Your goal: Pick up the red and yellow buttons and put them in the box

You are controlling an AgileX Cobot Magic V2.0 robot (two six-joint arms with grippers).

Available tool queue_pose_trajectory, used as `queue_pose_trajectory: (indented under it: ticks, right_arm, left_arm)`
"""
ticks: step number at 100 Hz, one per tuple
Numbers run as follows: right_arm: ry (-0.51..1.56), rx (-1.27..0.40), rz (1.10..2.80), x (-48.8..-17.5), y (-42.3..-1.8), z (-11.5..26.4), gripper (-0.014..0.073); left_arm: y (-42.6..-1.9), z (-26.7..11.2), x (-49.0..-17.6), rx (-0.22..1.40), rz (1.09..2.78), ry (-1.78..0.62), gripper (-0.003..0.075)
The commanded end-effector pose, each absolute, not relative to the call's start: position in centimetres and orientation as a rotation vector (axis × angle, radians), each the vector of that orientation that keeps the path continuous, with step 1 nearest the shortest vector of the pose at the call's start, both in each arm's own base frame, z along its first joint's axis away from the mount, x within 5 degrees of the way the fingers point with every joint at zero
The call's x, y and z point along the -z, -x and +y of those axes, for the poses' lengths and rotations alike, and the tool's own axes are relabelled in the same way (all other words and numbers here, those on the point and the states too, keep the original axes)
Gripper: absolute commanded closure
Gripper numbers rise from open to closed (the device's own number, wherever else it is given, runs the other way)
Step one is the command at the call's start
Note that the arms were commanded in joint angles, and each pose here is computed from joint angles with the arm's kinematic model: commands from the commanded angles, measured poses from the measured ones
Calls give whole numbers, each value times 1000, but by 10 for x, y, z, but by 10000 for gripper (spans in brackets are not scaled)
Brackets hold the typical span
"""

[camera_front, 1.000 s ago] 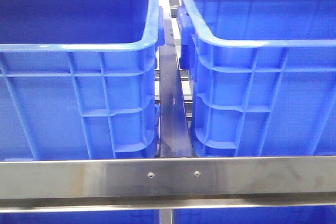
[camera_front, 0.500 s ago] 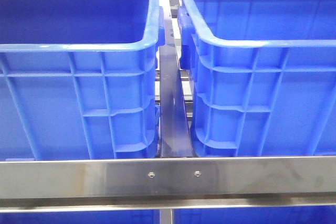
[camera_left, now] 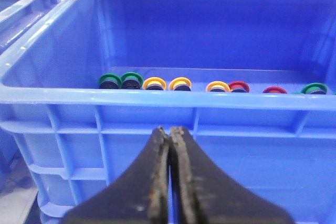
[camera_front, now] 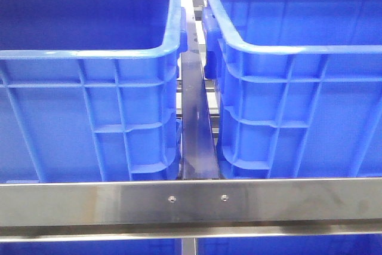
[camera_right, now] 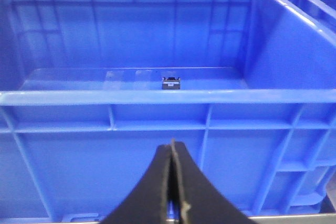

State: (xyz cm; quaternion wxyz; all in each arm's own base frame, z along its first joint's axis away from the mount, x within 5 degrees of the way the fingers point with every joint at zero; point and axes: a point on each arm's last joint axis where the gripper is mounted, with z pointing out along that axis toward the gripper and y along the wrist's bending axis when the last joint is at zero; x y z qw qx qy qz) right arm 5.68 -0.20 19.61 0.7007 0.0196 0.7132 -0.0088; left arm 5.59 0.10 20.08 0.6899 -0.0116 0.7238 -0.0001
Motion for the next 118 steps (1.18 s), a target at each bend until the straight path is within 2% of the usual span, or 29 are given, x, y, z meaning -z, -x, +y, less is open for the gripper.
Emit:
queue_pose_trajectory:
  ticks: [1, 118]
  right_arm:
    - [-35, 42, 1480, -209, -54, -3, 664]
    - [-42, 39, 1458, -211, -54, -3, 664]
  left_arm:
    - [-56, 0, -192, 13, 1559, 25, 740]
    - [-56, 0, -192, 13, 1559, 25, 740]
